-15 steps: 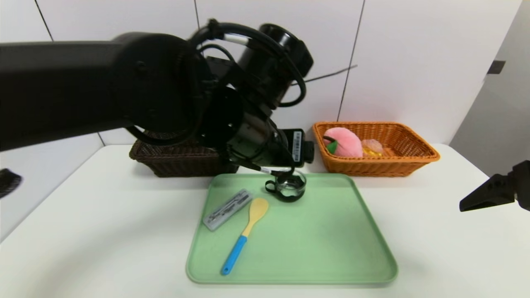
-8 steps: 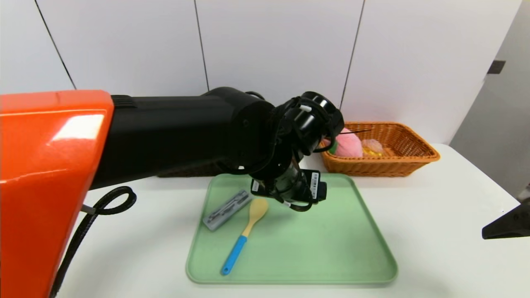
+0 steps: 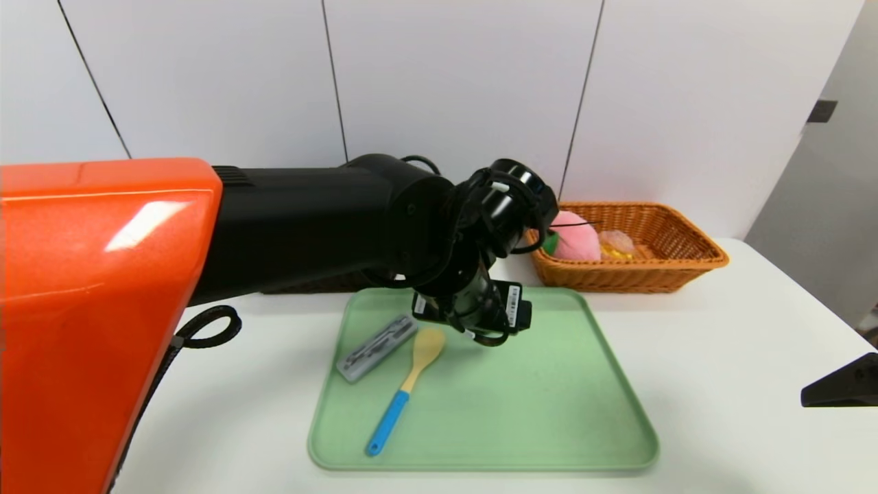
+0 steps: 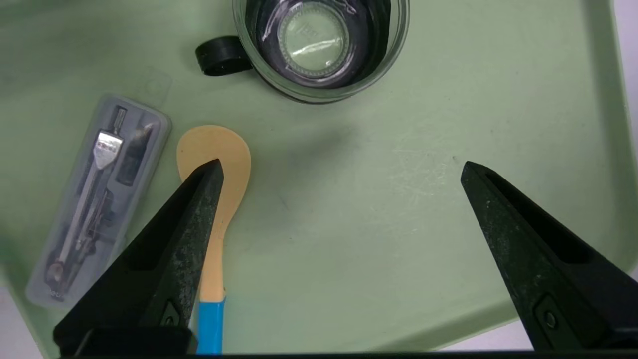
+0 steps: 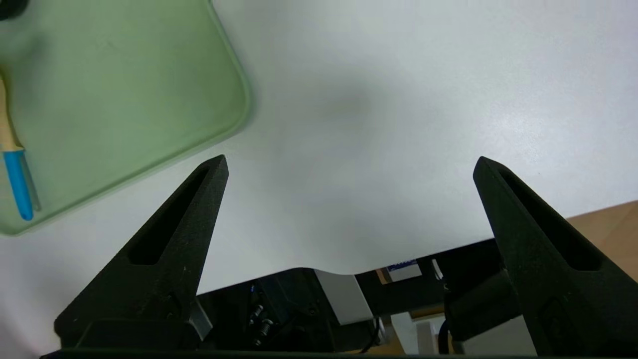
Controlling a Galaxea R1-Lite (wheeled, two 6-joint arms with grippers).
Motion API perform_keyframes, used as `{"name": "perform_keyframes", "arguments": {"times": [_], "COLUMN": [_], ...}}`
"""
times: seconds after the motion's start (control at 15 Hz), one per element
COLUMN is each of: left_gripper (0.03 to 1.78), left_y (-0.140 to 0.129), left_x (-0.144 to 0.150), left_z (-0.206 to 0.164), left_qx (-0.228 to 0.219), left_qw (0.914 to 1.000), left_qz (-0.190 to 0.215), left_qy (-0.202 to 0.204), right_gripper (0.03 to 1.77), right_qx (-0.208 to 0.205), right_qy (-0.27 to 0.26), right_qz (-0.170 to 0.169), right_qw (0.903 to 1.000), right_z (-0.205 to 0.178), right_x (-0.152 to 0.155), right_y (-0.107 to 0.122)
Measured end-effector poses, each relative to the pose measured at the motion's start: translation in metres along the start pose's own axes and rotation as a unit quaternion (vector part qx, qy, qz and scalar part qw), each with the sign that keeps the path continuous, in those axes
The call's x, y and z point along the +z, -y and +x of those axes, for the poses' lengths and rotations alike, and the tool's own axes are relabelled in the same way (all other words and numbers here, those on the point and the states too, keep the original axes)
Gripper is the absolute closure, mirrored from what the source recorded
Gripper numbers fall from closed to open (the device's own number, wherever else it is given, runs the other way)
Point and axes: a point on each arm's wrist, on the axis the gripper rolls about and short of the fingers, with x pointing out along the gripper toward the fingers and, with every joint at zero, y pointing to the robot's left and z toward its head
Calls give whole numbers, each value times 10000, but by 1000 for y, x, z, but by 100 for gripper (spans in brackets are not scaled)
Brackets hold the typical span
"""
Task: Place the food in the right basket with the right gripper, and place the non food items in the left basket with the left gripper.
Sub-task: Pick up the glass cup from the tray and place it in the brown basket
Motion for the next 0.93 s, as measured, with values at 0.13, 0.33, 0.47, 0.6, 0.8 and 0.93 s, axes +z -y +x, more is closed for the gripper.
{"name": "perform_keyframes", "arguments": {"times": [0.13,0.33,0.47,0.6,0.8,0.93], "left_gripper": [12,12,12,12,12,12], "left_y": [-1,-8,-13,-17,-25,-28], "left_x": [8,20,24,28,34,33], "left_z": [-3,0,7,16,30,37], "left_qx": [-105,-14,72,101,132,127], "left_qw": [9995,9974,9967,9960,9951,9959], "left_qz": [-63,8,-34,0,120,124], "left_qy": [288,714,805,888,974,882], "right_gripper": [10,10,10,10,10,10], "right_qx": [-4,-3,13,1,-1,9], "right_qy": [-11,-17,-11,-9,-3,4], "right_qz": [-4,-2,0,8,20,28], "right_qw": [10000,10000,10000,10000,10000,10000], "right_z": [1,1,0,0,0,-1], "right_x": [-2,-3,-5,-6,-10,-11], "right_y": [1,3,4,6,9,11]}}
